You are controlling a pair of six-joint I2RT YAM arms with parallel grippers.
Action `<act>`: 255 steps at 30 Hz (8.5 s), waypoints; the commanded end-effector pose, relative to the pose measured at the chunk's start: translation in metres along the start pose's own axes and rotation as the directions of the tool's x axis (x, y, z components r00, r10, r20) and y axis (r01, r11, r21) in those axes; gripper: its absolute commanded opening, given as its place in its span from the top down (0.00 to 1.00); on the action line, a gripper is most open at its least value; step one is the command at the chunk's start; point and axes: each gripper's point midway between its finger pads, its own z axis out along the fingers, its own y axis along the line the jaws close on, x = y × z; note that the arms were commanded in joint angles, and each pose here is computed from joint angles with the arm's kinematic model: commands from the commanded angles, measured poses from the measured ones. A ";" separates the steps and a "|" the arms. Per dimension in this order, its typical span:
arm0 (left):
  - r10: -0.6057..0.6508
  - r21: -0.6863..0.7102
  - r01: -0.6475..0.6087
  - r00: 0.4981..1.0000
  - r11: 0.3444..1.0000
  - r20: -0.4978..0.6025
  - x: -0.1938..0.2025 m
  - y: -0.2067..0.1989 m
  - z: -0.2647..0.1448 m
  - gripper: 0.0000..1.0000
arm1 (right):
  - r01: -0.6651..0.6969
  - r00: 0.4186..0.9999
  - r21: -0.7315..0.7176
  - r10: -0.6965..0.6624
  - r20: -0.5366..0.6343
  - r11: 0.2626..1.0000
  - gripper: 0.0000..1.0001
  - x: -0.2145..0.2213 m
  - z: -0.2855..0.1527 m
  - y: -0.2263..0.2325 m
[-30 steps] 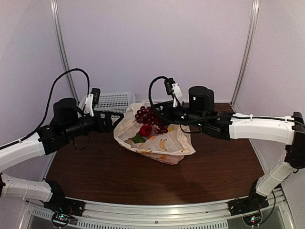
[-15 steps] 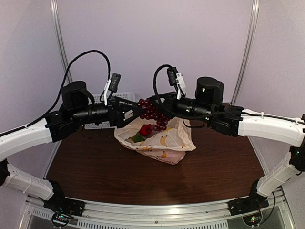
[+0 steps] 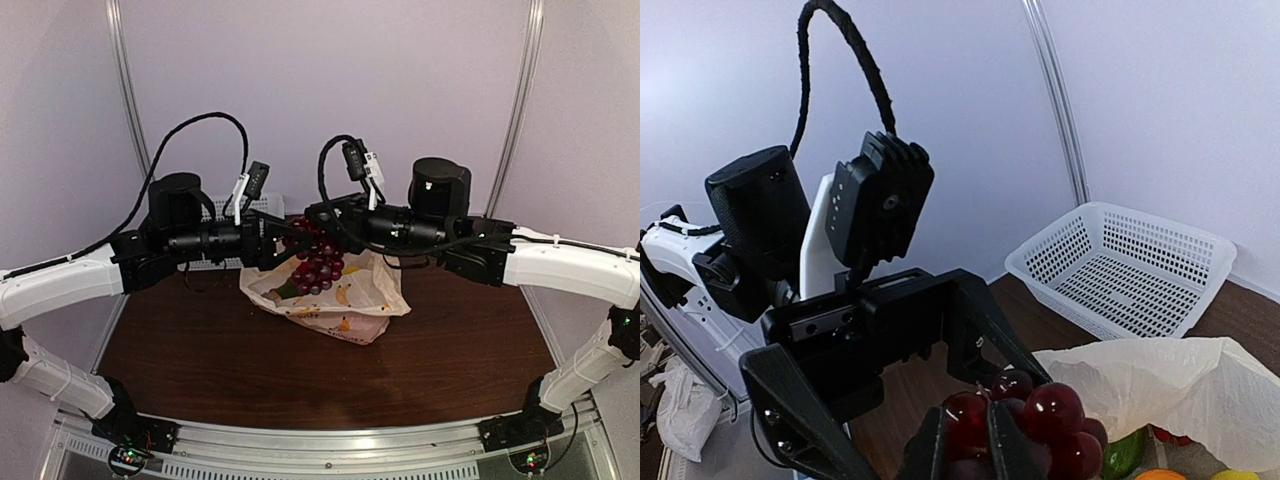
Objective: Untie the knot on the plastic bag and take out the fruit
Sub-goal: Pass from the right arm to the left, then place the fake fruit in the bin, then adjust the bag opening for the takeout bag.
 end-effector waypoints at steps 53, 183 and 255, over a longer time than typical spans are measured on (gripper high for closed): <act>0.030 -0.038 -0.027 0.996 0.999 0.088 -0.020 -0.007 -0.021 1.00 | -0.018 0.999 0.121 0.014 0.036 0.993 0.41 -0.012 0.005 -0.019; -0.090 -0.395 0.031 0.987 0.918 -0.132 0.018 0.147 -0.001 0.03 | -0.060 0.971 0.687 0.203 -0.128 0.724 0.01 0.096 -0.099 -0.133; -0.171 -0.344 0.212 0.975 0.915 0.144 0.077 0.106 -0.085 1.00 | -0.037 0.836 0.744 0.428 -0.342 0.667 1.00 0.195 -0.150 -0.157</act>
